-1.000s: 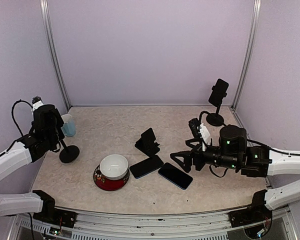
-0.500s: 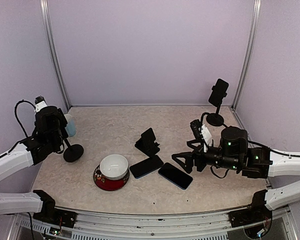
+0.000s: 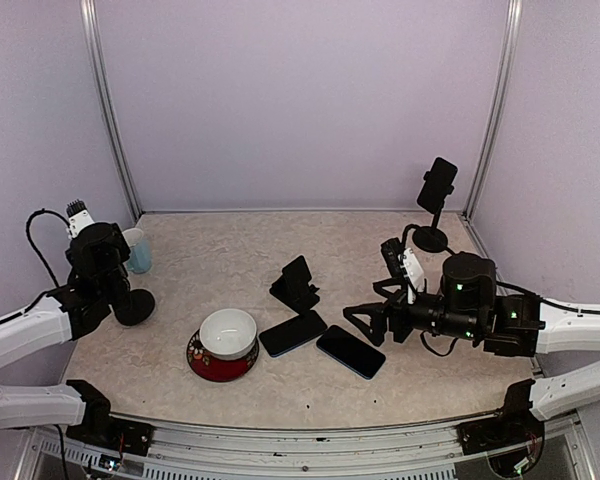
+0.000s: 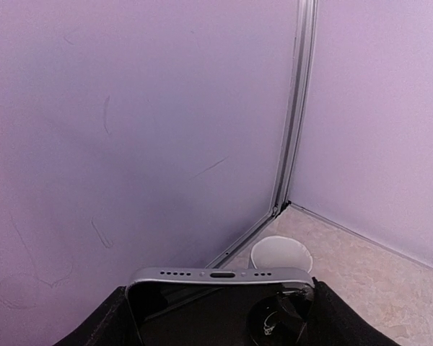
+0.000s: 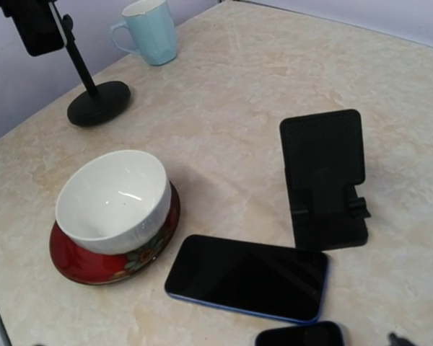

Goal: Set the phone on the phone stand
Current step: Place the phone stand with the phone at the corner of the board.

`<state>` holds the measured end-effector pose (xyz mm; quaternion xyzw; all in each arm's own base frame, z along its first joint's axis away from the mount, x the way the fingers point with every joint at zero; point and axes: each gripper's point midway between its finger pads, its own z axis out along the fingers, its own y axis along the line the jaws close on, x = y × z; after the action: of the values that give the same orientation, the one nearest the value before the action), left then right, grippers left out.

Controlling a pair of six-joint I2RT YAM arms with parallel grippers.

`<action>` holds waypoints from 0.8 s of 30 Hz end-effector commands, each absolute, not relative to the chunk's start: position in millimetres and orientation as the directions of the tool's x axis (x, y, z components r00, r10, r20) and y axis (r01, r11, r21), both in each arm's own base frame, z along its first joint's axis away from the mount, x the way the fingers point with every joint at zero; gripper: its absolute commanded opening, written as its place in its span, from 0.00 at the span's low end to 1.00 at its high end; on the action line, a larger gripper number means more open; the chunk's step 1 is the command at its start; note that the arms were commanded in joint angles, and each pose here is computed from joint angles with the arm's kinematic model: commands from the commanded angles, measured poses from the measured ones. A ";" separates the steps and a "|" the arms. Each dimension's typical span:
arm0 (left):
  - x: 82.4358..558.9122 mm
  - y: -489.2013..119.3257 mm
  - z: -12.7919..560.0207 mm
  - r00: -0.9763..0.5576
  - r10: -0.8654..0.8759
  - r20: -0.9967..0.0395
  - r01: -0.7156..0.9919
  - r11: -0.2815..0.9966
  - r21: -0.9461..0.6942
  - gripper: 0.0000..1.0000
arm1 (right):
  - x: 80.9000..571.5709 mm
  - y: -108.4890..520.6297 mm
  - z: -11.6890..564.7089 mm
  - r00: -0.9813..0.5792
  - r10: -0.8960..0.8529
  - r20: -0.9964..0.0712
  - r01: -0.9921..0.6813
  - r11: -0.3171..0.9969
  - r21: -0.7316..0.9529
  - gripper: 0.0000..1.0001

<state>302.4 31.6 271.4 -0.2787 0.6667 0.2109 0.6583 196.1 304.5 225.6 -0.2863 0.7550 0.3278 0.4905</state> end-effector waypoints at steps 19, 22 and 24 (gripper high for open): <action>301.6 22.0 283.4 0.142 -0.193 -0.971 -0.617 0.750 -0.239 0.83 | 199.7 303.3 224.3 -0.358 -0.096 -0.929 -0.748 0.624 0.225 1.00; 300.2 17.5 285.8 0.144 -0.202 -0.969 -0.602 0.759 -0.248 0.96 | 200.9 304.5 224.9 -0.360 -0.097 -0.928 -0.747 0.625 0.224 1.00; 298.0 16.4 287.4 0.145 -0.206 -0.968 -0.599 0.760 -0.251 0.99 | 201.3 304.9 225.4 -0.359 -0.099 -0.928 -0.748 0.626 0.222 1.00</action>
<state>301.5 19.1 271.7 -0.2981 0.6537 0.1693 0.6746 197.0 303.9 220.1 -0.2857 0.7589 0.3252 0.4864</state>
